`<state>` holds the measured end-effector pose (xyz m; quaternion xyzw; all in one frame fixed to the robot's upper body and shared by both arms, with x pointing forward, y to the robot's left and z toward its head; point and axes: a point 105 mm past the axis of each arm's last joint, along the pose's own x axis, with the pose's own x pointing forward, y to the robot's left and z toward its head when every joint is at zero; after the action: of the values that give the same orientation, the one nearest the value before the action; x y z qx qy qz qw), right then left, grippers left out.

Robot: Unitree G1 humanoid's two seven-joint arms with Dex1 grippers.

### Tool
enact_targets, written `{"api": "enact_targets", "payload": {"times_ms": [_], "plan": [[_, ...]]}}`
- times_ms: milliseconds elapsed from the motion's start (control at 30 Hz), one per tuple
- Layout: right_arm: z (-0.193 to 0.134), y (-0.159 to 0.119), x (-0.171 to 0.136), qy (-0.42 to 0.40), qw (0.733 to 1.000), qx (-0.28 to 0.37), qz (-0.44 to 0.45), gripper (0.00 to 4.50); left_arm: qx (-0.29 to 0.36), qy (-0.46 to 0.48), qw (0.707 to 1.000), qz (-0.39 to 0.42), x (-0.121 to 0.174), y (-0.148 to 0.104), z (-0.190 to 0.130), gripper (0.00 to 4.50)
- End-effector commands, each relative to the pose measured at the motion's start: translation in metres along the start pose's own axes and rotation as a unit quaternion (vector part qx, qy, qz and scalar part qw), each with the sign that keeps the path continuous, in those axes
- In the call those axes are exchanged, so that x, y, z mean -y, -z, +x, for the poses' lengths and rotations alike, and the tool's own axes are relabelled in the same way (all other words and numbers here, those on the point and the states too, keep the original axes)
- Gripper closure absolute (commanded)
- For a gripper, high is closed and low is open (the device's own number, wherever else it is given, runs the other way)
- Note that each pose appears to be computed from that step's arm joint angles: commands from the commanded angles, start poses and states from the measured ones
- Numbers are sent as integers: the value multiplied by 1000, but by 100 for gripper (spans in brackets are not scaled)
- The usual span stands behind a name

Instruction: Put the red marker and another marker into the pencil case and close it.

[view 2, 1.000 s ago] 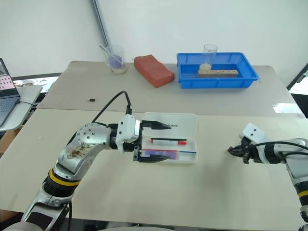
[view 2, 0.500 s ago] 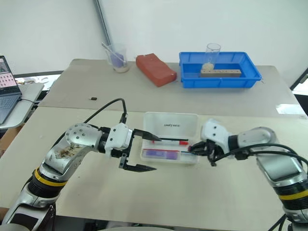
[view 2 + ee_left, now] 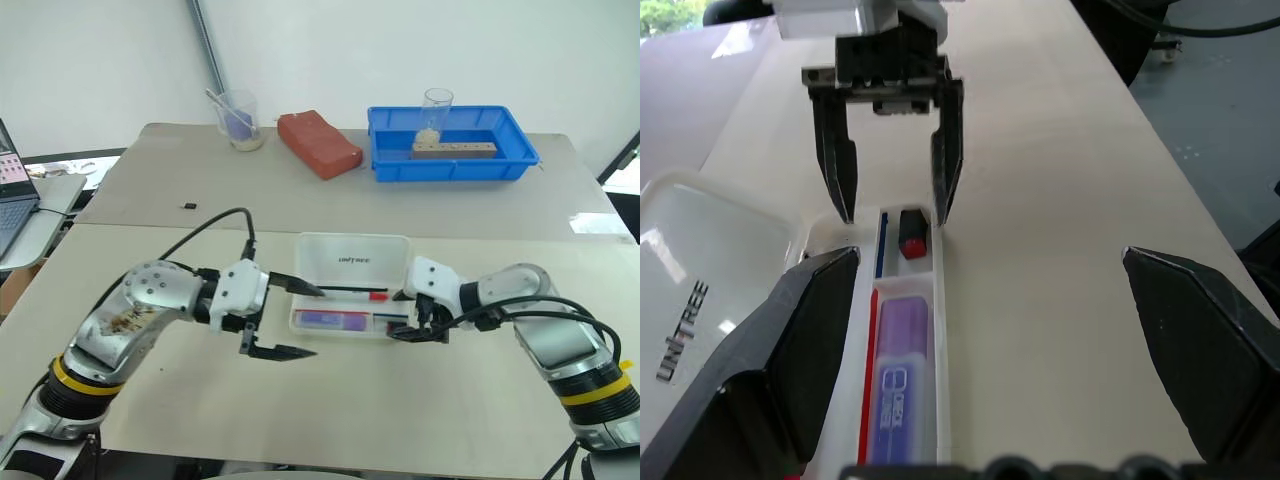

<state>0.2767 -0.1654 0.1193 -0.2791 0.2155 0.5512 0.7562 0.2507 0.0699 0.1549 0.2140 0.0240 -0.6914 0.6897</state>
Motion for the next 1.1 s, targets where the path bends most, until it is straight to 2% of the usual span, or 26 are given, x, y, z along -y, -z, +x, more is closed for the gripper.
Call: {"api": "enact_targets", "payload": {"times_ms": [33, 100, 200, 333, 367, 433, 467, 600, 833, 1000, 1100], "plan": [[-24, -36, 10, 63, 996, 67, 8, 5, -2, -111, 994, -9, -47, 3, -23, 0], [-30, -47, 11, 84, 992, 93, 22, 5, 3, -169, 985, -24, -72, 7, -31, 0], [-35, -67, 15, 136, 980, 137, 42, 0, 20, -264, 962, -68, -119, 17, -40, 77], [-35, -81, 19, 194, 965, 169, 59, 0, 22, -336, 934, -120, -159, 32, -40, 252], [-36, -85, 21, 206, 961, 176, 63, 0, 19, -338, 933, -124, -164, 33, -38, 315], [-39, -90, 23, 227, 954, 184, 65, 0, 1, -326, 937, -126, -169, 36, -30, 414], [-40, -92, 25, 237, 951, 187, 65, 0, -13, -316, 940, -125, -169, 39, -26, 446], [-44, -99, 27, 257, 944, 196, 67, 0, -49, -257, 956, -132, -163, 47, -12, 446], [-53, -98, 27, 272, 943, 182, 64, 0, -38, -113, 982, -145, -137, 30, 0, 446], [-58, -90, 26, 257, 950, 164, 67, 0, -43, -36, 991, -124, -113, 24, 8, 446], [-55, -78, 13, 210, 965, 134, 77, 0, -61, 24, 993, -98, -84, 26, 19, 446]]}}
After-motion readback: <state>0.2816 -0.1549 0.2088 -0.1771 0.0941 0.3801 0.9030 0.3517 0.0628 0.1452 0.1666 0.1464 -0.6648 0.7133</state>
